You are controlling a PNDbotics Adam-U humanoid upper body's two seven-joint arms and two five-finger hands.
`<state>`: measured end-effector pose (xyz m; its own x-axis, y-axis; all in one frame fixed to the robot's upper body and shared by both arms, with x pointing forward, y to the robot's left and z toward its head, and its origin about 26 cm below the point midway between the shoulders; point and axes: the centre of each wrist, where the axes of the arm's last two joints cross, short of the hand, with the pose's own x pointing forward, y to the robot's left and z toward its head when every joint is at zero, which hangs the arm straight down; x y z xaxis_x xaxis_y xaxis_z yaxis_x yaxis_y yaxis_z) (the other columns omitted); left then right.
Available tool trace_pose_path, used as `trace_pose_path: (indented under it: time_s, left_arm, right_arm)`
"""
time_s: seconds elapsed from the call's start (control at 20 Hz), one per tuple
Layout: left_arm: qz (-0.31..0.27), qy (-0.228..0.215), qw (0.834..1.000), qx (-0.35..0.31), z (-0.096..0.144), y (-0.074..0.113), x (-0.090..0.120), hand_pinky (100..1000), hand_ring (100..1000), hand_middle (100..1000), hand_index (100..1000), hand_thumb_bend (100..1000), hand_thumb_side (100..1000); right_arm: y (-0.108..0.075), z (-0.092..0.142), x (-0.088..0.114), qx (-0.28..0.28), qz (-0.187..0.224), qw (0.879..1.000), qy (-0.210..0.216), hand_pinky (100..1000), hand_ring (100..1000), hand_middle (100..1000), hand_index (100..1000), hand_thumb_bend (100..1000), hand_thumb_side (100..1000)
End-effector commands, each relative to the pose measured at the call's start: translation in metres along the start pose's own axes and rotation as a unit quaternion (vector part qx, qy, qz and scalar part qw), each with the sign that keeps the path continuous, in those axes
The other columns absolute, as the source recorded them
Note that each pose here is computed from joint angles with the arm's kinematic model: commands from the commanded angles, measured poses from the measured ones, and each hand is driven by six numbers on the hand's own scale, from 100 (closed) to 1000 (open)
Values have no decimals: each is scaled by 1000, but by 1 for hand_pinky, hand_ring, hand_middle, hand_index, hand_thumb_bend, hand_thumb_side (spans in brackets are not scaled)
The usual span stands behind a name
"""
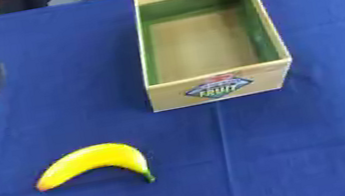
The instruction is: Pick up objects on the table and place them in the box.
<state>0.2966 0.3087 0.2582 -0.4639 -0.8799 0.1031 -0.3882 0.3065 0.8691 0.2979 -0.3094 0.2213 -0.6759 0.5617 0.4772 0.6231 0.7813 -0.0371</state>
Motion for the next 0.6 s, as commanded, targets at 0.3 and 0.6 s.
trace_pose_path:
  time_s: [0.3, 0.6]
  left_arm:
    - [-77, -32, 990, -118, -10, 15, 12, 669, 748, 769, 947, 499, 914]
    - [-86, -39, 978, -184, -13, 13, 17, 690, 782, 793, 965, 545, 828]
  right_arm:
    - [-3, -7, 6, 7, 4, 1000, -21, 780, 741, 756, 912, 100, 1000]
    - [-3, -7, 6, 9, 2, 1000, -21, 780, 741, 756, 912, 100, 1000]
